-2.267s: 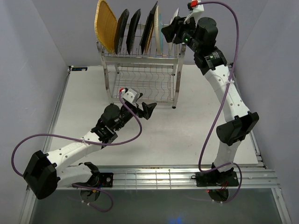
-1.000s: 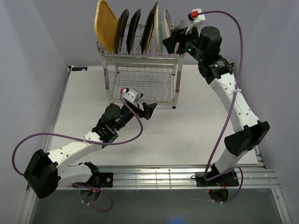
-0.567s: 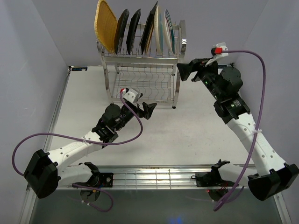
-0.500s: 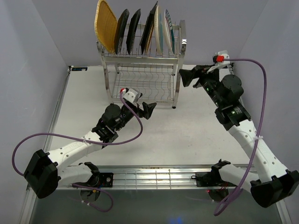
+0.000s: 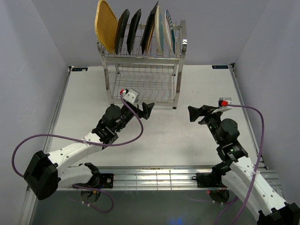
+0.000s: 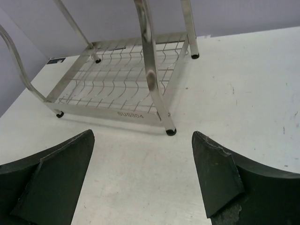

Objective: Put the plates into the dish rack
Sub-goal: Reset both arms

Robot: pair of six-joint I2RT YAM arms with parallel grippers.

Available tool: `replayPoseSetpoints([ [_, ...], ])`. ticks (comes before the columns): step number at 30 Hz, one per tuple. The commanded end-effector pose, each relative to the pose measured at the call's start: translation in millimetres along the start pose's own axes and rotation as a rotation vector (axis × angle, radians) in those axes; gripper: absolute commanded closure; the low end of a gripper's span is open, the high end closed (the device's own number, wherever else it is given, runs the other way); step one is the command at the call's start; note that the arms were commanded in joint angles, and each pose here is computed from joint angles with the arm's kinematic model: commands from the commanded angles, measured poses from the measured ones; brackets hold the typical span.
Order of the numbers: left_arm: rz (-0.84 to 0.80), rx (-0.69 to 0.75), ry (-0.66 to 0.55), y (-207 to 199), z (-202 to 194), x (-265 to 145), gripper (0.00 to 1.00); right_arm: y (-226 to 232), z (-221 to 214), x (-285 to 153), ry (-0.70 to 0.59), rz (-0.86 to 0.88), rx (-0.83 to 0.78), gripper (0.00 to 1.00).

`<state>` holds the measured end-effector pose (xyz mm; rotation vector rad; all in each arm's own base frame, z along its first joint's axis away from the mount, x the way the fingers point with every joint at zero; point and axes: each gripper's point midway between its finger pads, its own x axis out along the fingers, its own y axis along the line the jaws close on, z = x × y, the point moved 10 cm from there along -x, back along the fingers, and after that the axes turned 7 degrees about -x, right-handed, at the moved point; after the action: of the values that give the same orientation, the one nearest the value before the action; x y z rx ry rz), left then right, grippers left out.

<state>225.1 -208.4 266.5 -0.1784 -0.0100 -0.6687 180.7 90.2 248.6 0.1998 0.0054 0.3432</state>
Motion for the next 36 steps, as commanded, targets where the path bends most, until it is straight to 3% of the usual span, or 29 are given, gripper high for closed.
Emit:
replayPoseSetpoints([
  [1,0.062,0.061,-0.028,14.8,8.7,-15.1,0.05,0.3,-2.6,-2.2,-0.075,0.01,0.053,0.1],
  [9,0.057,0.087,-0.055,35.5,24.5,-66.8,0.05,2.0,-32.6,-6.4,-0.012,0.125,-0.002,0.1],
  [17,-0.039,0.067,0.095,28.6,8.1,-103.7,0.02,1.3,-48.7,-18.6,-0.054,0.2,-0.041,0.1],
  [25,-0.091,0.115,-0.084,27.4,-3.5,-146.7,0.02,5.9,-52.8,-26.5,-0.045,0.287,-0.054,0.1],
  [36,-0.113,0.145,-0.047,28.9,-16.0,-143.2,0.02,6.2,-56.8,-28.7,-0.044,0.296,-0.037,0.1],
])
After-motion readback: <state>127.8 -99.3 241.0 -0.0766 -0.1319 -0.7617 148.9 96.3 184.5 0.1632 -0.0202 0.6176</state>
